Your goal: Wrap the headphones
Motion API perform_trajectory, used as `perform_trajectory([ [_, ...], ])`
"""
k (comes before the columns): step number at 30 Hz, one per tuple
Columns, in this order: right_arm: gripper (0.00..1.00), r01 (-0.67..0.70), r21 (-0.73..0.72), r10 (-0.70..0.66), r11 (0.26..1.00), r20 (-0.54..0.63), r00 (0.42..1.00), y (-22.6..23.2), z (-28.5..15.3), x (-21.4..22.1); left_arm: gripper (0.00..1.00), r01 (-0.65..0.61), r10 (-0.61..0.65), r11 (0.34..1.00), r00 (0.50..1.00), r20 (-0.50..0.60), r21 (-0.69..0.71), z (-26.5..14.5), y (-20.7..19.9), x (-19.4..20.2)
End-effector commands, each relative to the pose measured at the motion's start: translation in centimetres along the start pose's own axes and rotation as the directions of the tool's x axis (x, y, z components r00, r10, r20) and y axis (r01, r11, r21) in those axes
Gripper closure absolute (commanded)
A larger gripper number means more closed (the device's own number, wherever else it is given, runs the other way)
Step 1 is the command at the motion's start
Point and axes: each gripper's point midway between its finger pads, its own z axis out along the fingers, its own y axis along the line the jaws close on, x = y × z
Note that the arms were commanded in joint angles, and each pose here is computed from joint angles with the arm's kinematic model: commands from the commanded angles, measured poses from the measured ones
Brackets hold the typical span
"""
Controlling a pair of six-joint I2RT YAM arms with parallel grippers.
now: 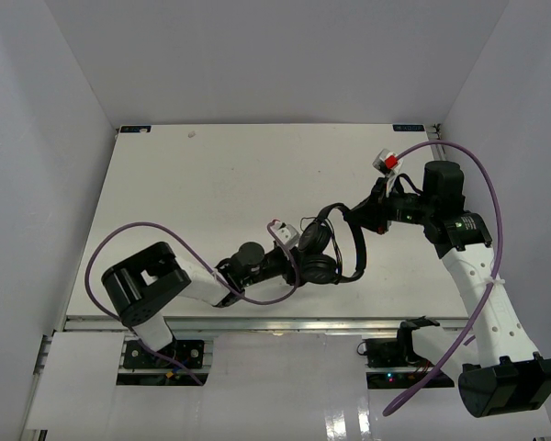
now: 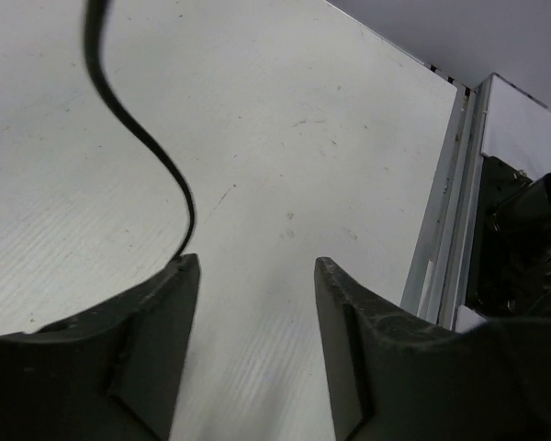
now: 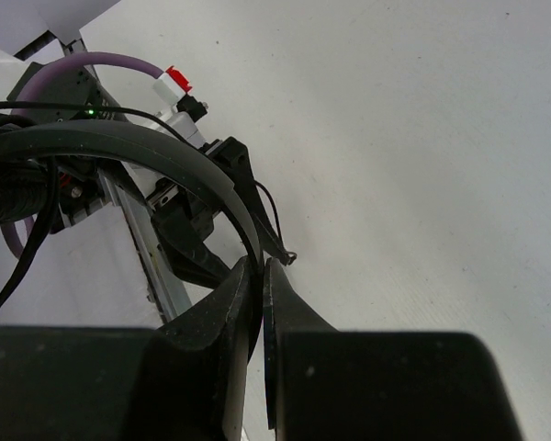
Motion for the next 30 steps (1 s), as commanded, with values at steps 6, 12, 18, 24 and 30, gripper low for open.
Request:
perform_trajectory([
  [6, 0.92, 0.045, -0.039, -0.043, 0.998, 0.053, 0.998, 0.9, -0.2, -1.9, 0.18, -0.100, 0.103, 0.994, 0.991, 0.084, -0.040, -4.4, -2.8, -1.9],
  [12, 0.92, 0.039, -0.055, -0.036, 0.998, 0.057, 0.998, 1.1, -0.1, -1.8, 0.14, -0.126, 0.141, 0.979, 0.986, 0.088, -0.160, -6.8, -1.0, -1.7],
  [18, 0.92, 0.036, -0.072, -0.030, 0.997, 0.070, 0.997, 1.7, -0.3, -2.2, 0.12, -0.192, 0.206, 0.959, 0.978, 0.043, -0.208, -4.2, 0.4, -1.3],
  [24, 0.92, 0.046, -0.075, -0.040, 0.996, 0.081, 0.996, 2.2, -0.7, -2.8, 0.20, -0.221, 0.227, 0.951, 0.974, 0.003, -0.215, 0.3, 1.5, -0.5],
  [30, 0.92, 0.050, -0.065, -0.045, 0.997, 0.088, 0.995, 2.2, -0.9, -3.1, 0.99, -0.187, 0.196, 0.966, 0.980, 0.033, -0.177, 2.9, 0.8, -0.7],
])
